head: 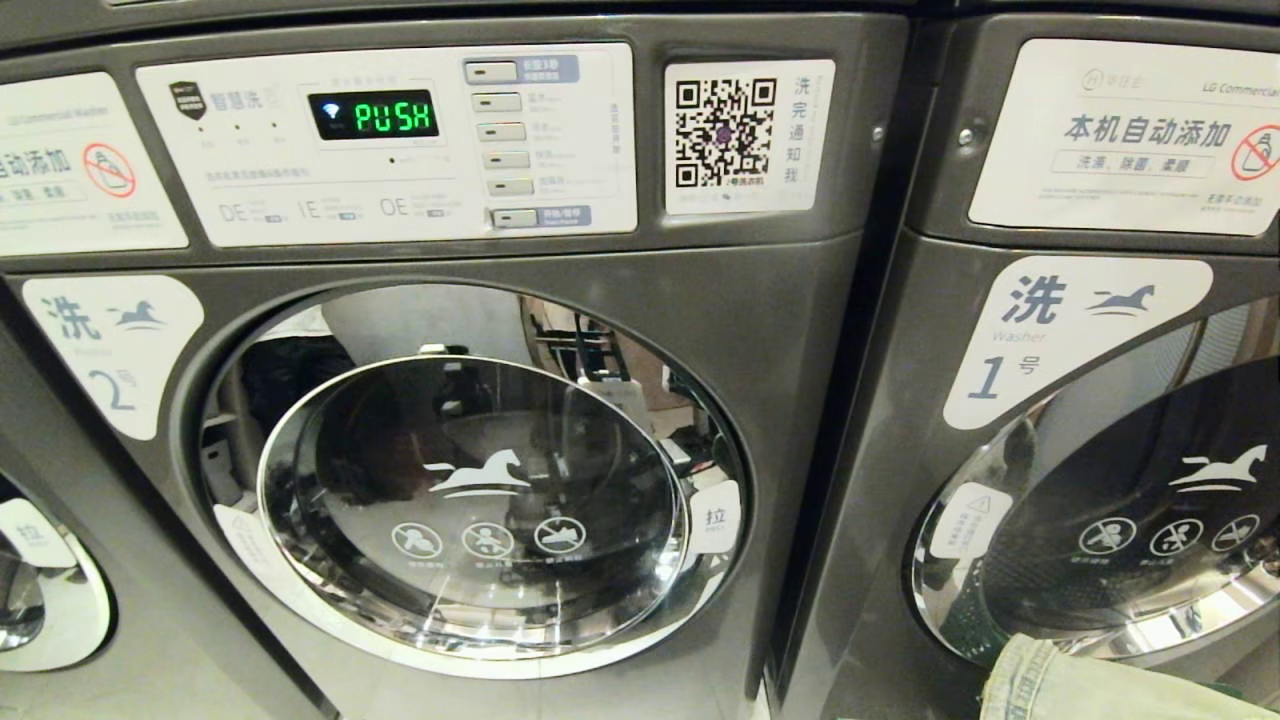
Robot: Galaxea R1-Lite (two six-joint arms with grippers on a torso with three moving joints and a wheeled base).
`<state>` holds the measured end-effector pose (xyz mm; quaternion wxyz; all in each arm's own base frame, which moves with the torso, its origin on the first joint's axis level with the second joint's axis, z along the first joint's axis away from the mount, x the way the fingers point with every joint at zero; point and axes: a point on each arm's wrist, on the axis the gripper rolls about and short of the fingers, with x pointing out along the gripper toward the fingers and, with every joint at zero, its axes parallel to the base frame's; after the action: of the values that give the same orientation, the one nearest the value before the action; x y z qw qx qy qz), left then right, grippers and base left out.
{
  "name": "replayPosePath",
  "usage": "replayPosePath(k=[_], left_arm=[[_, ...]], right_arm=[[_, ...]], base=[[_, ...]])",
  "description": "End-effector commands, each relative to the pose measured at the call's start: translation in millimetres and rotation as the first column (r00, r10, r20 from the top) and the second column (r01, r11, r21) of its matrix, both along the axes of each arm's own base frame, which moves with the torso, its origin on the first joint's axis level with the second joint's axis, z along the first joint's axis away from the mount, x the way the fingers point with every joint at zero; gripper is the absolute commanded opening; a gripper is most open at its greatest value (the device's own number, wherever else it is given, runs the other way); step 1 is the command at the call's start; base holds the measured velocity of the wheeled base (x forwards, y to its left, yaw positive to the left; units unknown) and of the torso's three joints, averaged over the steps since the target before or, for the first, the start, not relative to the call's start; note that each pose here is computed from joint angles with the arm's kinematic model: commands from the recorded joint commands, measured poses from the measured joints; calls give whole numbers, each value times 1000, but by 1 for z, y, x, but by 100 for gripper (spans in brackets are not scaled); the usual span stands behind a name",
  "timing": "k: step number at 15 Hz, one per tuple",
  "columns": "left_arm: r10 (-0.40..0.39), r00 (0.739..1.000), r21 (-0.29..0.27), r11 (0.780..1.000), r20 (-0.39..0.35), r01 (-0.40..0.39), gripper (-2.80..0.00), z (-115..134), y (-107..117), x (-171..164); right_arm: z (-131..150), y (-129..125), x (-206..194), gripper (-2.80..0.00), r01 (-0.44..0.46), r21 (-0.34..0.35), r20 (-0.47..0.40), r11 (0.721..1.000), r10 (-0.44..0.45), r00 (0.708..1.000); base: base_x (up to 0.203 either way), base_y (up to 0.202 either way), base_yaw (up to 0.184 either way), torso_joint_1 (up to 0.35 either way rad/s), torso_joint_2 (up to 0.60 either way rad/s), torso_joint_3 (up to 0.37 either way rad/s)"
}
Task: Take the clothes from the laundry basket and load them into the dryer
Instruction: Put the clothes in the dryer
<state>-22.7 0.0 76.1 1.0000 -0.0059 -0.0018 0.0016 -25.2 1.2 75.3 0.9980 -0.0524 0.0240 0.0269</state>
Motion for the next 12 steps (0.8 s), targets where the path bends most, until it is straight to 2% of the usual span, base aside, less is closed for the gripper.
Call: replayPosePath(k=[1, 12], left_arm=[[0, 1000, -1, 1000, -1, 0, -280, 0, 0, 0], [0, 1000, -1, 1000, -1, 0, -280, 0, 0, 0]], right_arm=[[0, 0, 0, -280, 0, 0, -1, 1000, 0, 1000], [0, 0, 0, -280, 1, 0, -1, 1000, -1, 1000]], base=[[0, 95, -7, 6, -1, 0], [0, 192, -3, 2, 4, 1]])
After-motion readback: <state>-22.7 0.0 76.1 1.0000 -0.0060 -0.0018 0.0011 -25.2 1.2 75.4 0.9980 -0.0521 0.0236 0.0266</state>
